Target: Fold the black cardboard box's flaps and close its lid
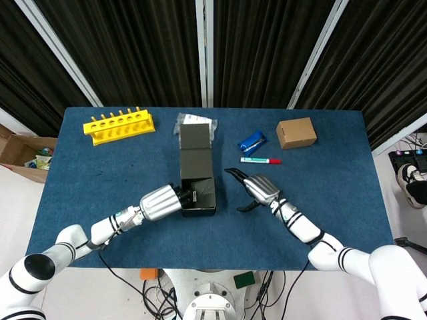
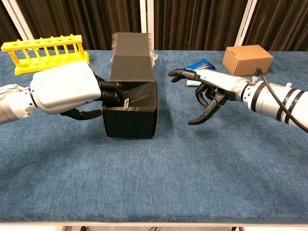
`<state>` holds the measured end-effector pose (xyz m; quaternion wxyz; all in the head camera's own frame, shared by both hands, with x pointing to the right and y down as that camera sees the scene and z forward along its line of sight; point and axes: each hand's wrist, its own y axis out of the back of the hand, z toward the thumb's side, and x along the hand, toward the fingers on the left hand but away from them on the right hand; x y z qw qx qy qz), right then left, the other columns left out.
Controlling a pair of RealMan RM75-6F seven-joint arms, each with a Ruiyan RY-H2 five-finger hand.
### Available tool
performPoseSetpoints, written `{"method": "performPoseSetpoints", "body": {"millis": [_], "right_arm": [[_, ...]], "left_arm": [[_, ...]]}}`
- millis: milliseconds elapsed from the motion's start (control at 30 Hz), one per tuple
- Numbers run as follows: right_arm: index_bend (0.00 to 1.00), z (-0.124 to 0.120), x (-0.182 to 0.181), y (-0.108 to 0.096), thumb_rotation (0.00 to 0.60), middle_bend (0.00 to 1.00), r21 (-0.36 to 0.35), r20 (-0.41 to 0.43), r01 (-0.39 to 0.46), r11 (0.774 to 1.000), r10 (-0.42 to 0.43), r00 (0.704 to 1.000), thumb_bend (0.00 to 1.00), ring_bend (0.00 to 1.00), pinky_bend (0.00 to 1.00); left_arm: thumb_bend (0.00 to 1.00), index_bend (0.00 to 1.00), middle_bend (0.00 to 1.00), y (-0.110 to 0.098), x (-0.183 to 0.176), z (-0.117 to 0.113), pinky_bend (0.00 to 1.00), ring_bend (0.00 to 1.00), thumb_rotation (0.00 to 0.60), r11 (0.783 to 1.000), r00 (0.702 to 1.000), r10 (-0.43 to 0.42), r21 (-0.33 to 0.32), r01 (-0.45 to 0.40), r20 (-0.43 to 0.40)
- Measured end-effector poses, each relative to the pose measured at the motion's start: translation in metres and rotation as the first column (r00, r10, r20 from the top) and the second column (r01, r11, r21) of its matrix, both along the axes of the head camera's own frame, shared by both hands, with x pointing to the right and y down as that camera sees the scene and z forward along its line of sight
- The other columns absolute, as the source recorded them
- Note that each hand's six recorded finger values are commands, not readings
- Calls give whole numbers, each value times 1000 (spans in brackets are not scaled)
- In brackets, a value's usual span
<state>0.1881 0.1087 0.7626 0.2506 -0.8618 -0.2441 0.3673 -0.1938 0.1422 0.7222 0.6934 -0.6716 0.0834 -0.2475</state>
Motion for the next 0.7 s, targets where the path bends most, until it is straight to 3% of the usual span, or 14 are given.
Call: {"method": "performPoseSetpoints", "body": {"millis": [200, 433, 600, 700], "right_arm": [[0, 2, -1, 0, 600, 117, -22, 6, -29, 999, 29, 1000, 36, 684, 989], [0, 9, -2, 9, 600, 105, -88, 29, -89, 992, 92, 995, 15, 684, 989], [0, 15, -10, 18, 600, 82, -129, 55, -139, 982, 147, 988, 0, 683, 990], [0, 18, -23, 24, 600, 74, -146, 73, -150, 978, 162, 984, 0, 682, 991]], "left_arm": [[183, 323, 236, 0, -6, -11, 858, 540, 600, 998, 996, -69, -9, 68, -62], [131, 283, 219, 0, -23, -20, 854, 543, 600, 980, 972, -190, -90, 179, -139], [102, 284, 263, -2, -38, -33, 857, 583, 600, 947, 921, -304, -187, 262, -245], [102, 287, 271, -3, -50, -41, 859, 587, 600, 917, 871, -380, -250, 311, -311]]}}
